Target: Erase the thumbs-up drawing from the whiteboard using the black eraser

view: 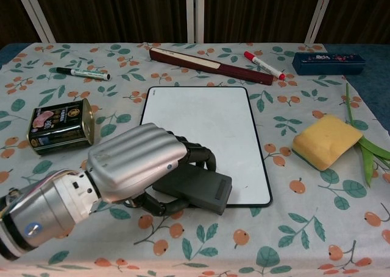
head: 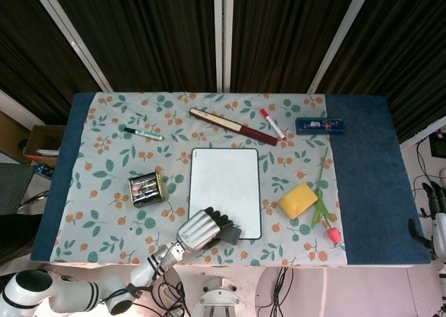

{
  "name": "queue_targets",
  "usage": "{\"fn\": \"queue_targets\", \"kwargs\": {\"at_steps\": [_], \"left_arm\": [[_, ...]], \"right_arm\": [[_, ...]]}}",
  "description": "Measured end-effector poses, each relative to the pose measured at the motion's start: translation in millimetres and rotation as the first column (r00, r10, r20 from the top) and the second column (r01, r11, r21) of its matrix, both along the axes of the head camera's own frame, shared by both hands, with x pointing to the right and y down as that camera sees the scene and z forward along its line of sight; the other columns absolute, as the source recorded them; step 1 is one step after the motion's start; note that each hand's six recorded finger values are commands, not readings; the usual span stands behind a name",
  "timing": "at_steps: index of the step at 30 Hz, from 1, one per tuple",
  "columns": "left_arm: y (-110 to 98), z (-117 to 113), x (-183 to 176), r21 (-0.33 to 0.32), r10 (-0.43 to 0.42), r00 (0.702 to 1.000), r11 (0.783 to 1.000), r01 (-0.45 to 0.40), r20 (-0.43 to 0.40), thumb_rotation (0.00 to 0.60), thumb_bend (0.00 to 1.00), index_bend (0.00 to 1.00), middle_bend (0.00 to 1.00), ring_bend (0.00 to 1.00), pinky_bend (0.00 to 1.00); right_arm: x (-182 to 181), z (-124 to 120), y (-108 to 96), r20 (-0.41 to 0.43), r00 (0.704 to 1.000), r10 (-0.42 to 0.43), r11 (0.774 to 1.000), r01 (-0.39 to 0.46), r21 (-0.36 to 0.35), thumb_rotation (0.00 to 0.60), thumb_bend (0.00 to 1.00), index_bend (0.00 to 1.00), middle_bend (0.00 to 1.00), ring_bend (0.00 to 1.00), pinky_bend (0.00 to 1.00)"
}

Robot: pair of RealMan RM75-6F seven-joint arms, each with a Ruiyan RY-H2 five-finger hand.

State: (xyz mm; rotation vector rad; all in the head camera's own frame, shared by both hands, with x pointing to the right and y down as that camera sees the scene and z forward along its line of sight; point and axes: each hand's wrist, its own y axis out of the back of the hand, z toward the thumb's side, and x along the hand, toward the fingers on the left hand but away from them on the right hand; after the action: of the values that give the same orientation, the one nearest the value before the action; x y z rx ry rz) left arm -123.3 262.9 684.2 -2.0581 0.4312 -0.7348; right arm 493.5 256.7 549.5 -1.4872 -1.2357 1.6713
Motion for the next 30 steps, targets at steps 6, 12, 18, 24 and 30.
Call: {"fn": "queue_targets", "kwargs": {"at_steps": [6,12,18,24,30], "left_arm": [[-2,6,12,0.027,0.011,1.0,1.0,-0.012,0.011,0.6,0.51,0.83,0.76,0.64,0.72],[-13,11,20,0.041,-0.008,1.0,0.999,0.007,0.026,0.6,0.51,0.83,0.76,0.64,0.72],[-21,20,23,0.039,-0.03,0.998,0.999,0.028,0.05,0.6,0.51,0.83,0.76,0.64,0.72],[-41,29,18,0.046,-0.085,0.993,0.996,0.081,0.079,0.6,0.51,0.83,0.76,0.64,0.72],[-55,30,5,0.05,-0.125,0.988,0.991,0.121,0.093,0.6,0.51,0.83,0.76,0.64,0.72]], "right_arm": [[4,-2,1,0.0,1.0,0.008,1.0,-0.008,0.004,0.6,0.34,0.0,0.0,0.0,0.0],[6,-2,2,0.001,1.0,0.013,1.0,-0.013,0.006,0.6,0.34,0.0,0.0,0.0,0.0],[7,-4,1,0.003,1.0,0.005,1.0,-0.005,0.021,0.6,0.34,0.0,0.0,0.0,0.0],[9,-5,1,0.002,1.0,0.009,1.0,-0.01,0.024,0.6,0.34,0.0,0.0,0.0,0.0],[9,-3,0,0.005,1.0,0.009,1.0,-0.009,0.019,0.6,0.34,0.0,0.0,0.0,0.0]]}}
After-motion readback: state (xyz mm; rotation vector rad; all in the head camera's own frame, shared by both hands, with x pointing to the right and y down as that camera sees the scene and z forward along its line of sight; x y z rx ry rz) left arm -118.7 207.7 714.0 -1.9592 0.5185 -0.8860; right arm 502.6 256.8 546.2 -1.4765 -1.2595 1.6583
